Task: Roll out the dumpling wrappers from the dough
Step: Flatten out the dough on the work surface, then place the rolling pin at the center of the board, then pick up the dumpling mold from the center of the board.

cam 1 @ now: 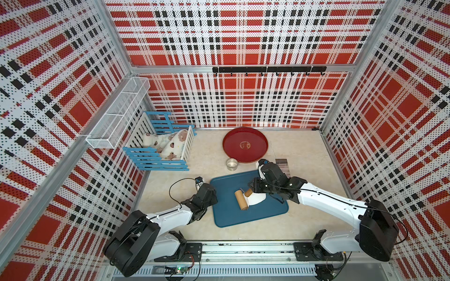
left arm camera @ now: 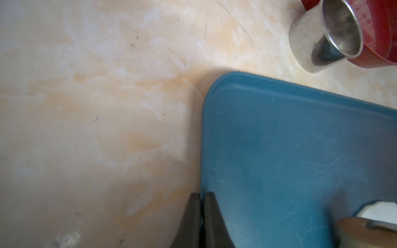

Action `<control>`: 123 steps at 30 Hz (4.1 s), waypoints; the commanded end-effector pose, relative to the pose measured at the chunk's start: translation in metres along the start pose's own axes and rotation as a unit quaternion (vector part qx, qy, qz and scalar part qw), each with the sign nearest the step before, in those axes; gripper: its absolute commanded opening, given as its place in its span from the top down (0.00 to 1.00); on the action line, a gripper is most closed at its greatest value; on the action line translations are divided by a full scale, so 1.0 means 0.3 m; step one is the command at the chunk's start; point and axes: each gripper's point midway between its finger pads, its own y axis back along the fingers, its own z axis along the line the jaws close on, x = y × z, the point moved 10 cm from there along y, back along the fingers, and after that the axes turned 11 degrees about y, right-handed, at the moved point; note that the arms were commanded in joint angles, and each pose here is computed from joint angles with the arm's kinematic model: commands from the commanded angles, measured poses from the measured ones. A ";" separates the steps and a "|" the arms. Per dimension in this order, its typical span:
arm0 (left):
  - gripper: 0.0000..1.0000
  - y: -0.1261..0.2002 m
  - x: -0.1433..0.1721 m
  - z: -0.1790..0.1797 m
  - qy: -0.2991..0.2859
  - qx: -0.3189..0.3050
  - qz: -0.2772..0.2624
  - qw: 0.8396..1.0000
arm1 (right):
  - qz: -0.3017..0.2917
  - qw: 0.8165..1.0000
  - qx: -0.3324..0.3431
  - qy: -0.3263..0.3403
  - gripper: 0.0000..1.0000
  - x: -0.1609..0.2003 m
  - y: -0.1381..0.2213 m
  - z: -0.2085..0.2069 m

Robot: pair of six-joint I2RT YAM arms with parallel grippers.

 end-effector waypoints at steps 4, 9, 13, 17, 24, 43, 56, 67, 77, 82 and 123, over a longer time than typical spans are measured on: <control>1.00 0.009 -0.025 -0.001 0.013 0.005 -0.023 1.000 | -0.034 0.999 0.030 0.007 1.00 -0.055 0.102 -0.038; 1.00 0.012 -0.028 0.002 0.013 0.002 -0.023 1.000 | -0.071 0.996 0.051 -0.003 1.00 -0.129 0.162 -0.095; 1.00 0.016 -0.032 0.004 0.014 0.003 -0.020 1.000 | -0.099 0.992 0.075 -0.008 1.00 -0.220 0.199 -0.160; 0.83 0.017 -0.036 0.005 0.020 0.008 -0.017 1.000 | -0.129 0.987 0.096 -0.023 1.00 -0.323 0.229 -0.237; 0.52 0.036 -0.049 -0.001 0.028 0.016 -0.023 0.999 | -0.162 0.975 0.127 -0.079 1.00 -0.440 0.217 -0.433; 0.29 0.178 -0.104 -0.006 0.058 0.083 -0.095 0.990 | -0.162 0.961 0.119 -0.189 1.00 -0.605 -0.045 -0.765; 0.29 0.164 -0.097 0.004 0.061 0.073 -0.092 0.991 | -0.123 0.949 0.124 -0.262 0.61 -0.444 -0.073 -0.952; 0.30 0.161 -0.097 -0.003 0.064 0.080 -0.092 0.991 | -0.110 0.940 0.158 -0.282 0.46 -0.318 -0.011 -1.067; 0.19 0.180 -0.118 -0.025 0.058 0.091 -0.105 0.989 | -0.123 0.928 0.188 -0.297 0.23 -0.276 0.104 -1.106; 0.01 0.204 -0.127 -0.035 0.054 0.106 -0.120 0.986 | -0.123 0.928 0.207 -0.285 0.12 -0.277 0.156 -1.096; 0.39 -0.203 -0.401 -0.483 -0.066 0.012 -0.034 0.997 | -0.329 0.938 -0.001 0.113 0.01 -0.229 0.318 -0.337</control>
